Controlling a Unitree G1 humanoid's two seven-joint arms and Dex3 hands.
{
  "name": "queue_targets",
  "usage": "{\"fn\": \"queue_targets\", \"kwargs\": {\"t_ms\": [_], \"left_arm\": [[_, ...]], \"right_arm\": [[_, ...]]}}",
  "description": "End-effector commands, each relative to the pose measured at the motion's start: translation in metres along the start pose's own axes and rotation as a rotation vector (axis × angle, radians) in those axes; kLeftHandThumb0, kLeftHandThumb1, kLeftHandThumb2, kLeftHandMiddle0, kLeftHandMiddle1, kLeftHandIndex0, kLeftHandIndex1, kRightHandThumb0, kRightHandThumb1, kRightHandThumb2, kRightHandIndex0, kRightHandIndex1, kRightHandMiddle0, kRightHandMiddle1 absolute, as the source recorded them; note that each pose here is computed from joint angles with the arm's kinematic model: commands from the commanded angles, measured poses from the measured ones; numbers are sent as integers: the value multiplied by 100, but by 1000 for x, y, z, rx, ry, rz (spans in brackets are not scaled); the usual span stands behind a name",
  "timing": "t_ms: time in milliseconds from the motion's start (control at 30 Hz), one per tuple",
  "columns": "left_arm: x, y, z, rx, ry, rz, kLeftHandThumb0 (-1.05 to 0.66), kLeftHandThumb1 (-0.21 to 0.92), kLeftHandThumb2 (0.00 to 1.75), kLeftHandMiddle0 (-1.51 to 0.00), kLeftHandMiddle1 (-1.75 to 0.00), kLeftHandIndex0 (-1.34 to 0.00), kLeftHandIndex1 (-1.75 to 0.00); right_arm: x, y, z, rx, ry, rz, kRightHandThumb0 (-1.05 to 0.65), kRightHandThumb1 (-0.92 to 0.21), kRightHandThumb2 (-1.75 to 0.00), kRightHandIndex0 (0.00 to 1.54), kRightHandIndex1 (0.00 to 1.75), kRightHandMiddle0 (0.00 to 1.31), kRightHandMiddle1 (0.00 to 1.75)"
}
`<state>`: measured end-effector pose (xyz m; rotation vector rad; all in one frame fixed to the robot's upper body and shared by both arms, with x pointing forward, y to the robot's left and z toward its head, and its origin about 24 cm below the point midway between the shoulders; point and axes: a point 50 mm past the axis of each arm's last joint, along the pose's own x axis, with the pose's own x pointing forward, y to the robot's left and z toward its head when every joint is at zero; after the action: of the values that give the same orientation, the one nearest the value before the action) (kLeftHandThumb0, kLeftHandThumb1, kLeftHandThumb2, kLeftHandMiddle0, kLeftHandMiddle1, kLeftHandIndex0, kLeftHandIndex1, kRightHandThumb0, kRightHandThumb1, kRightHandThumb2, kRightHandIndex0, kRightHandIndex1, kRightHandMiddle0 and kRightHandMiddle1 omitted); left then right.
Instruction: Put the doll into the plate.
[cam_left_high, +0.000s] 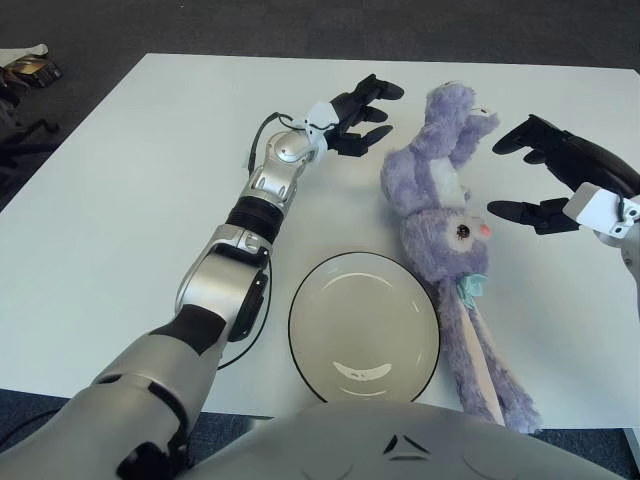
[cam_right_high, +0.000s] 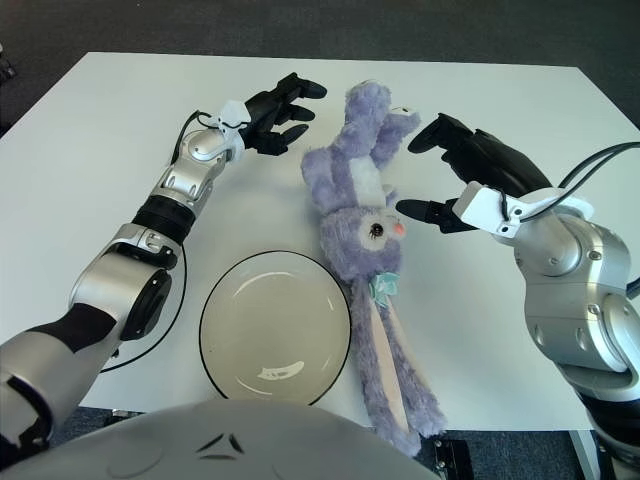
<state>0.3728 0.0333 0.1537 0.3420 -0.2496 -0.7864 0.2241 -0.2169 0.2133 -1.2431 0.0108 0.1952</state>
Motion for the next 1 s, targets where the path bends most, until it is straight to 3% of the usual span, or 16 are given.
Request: {"fn": "queue_targets", "kwargs": {"t_ms": [0, 233, 500, 967], "left_arm": [[8, -3, 11, 5, -2, -32, -83, 91, 50, 0, -87, 0, -72], [14, -9, 11, -6, 19, -50, -84, 92, 48, 0, -89, 0, -70], [17, -17, 10, -63, 49, -84, -82, 92, 44, 0, -92, 0, -72], [26, -27, 19, -67, 51, -148, -83, 92, 59, -5, -92, 0, -78]], "right_arm": [[1, -2, -5, -80, 19, 35, -77, -58, -77, 11, 114, 0, 136], [2, -5, -12, -218, 21, 57, -72, -55, -82, 16, 119, 0, 152], [3, -6, -20, -279, 65, 38, -67, -42, -96, 20, 126, 2, 166], [6, -1, -33, -338, 125, 22, -71, -39, -98, 21, 130, 2, 170]]}}
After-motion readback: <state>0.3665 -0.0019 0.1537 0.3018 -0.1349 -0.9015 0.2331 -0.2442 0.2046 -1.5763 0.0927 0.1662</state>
